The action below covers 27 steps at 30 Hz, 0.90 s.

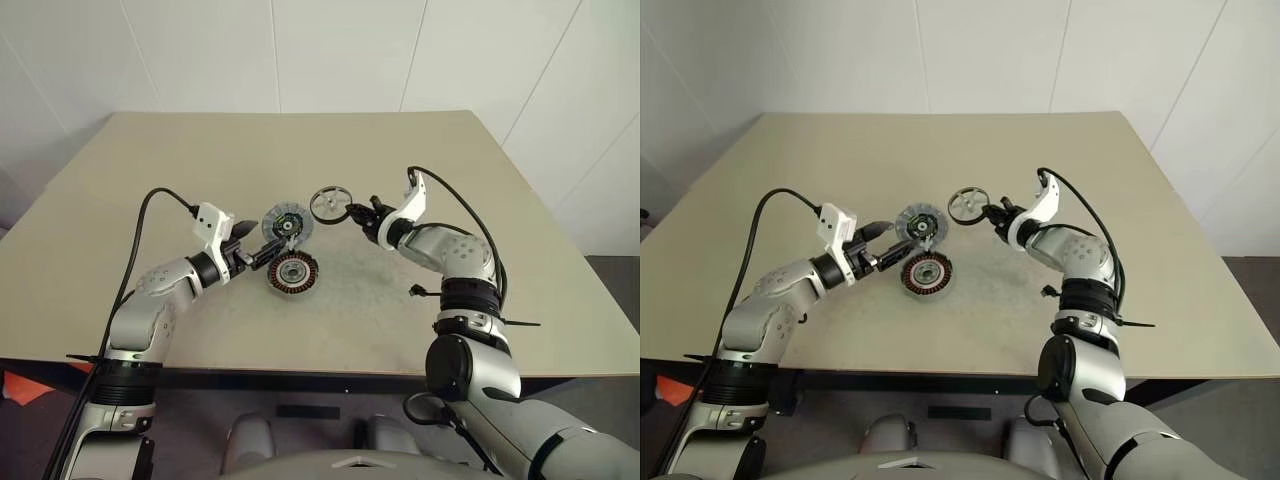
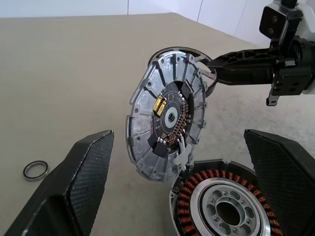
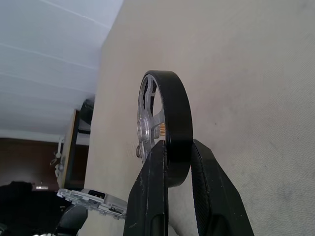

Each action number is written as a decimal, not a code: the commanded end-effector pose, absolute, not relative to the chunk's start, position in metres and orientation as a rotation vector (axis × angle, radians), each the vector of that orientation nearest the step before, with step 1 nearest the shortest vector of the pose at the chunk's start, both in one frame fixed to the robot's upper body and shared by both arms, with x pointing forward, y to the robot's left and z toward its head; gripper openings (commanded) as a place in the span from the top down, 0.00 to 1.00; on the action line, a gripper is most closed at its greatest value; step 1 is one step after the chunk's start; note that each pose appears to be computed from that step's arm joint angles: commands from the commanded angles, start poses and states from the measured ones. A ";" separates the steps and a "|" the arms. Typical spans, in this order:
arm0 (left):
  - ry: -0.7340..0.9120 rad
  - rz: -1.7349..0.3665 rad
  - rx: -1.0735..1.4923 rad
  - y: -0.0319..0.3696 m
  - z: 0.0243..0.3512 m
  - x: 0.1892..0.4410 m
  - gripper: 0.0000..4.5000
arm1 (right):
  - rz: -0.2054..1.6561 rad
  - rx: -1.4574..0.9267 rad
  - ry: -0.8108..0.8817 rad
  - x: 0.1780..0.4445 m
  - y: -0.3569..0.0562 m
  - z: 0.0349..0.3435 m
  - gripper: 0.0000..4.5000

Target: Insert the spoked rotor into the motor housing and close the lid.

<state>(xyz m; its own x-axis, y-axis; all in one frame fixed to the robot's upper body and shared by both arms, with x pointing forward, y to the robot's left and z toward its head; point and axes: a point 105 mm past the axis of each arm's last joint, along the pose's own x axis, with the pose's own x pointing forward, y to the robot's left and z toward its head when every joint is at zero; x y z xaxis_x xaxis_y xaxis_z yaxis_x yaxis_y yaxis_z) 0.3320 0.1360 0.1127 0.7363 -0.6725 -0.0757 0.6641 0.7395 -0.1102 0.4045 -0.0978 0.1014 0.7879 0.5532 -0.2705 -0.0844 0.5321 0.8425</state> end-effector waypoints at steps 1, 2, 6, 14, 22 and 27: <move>0.068 -0.737 -0.057 0.137 0.124 0.333 0.00 | 0.445 0.943 0.545 0.404 -0.087 0.106 0.86; 0.069 -0.736 -0.056 0.138 0.124 0.333 0.00 | 0.445 0.944 0.553 0.403 -0.085 0.104 0.86; 0.069 -0.735 -0.054 0.139 0.125 0.333 0.00 | 0.445 0.943 0.590 0.400 -0.077 0.093 0.86; 0.071 -0.735 -0.051 0.140 0.125 0.333 0.00 | 0.441 0.936 0.621 0.395 -0.072 0.082 0.86; 0.069 -0.736 -0.051 0.138 0.125 0.333 0.00 | 0.421 0.914 0.610 0.398 -0.080 0.079 0.64; 0.069 -0.737 -0.052 0.139 0.125 0.333 0.00 | 0.522 0.891 0.503 0.397 -0.078 0.110 0.41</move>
